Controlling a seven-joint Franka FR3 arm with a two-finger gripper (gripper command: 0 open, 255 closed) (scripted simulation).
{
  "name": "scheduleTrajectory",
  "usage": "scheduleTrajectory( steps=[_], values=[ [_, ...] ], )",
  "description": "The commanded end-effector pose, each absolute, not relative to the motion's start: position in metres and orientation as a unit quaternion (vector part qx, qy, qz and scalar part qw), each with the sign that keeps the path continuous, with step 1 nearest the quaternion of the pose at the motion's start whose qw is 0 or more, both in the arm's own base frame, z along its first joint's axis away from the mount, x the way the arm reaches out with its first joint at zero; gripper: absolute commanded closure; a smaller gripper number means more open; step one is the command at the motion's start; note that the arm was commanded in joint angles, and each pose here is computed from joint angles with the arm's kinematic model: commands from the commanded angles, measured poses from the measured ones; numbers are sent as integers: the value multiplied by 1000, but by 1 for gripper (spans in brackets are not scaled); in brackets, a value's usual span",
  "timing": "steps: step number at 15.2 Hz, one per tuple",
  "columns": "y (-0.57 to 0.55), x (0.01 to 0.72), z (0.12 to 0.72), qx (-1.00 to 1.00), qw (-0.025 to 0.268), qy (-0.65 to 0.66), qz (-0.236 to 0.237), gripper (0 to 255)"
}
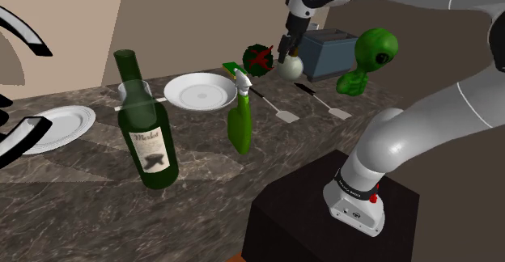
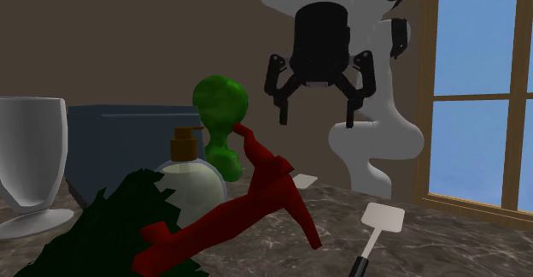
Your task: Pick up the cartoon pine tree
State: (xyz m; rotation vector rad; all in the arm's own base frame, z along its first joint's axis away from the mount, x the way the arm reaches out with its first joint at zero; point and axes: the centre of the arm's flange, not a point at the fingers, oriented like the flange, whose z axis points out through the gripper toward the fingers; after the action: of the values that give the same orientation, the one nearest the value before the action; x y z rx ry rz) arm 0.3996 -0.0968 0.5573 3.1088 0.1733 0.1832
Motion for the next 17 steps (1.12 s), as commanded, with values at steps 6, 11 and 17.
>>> scheduleTrajectory(
  steps=[6, 11, 17],
  values=[
    [-160, 455, 538, 995, 16, 48, 89, 0],
    [-204, 496, 527, 993, 19, 42, 110, 0],
    [-232, 521, 511, 991, 21, 39, 123, 0]
  ],
)
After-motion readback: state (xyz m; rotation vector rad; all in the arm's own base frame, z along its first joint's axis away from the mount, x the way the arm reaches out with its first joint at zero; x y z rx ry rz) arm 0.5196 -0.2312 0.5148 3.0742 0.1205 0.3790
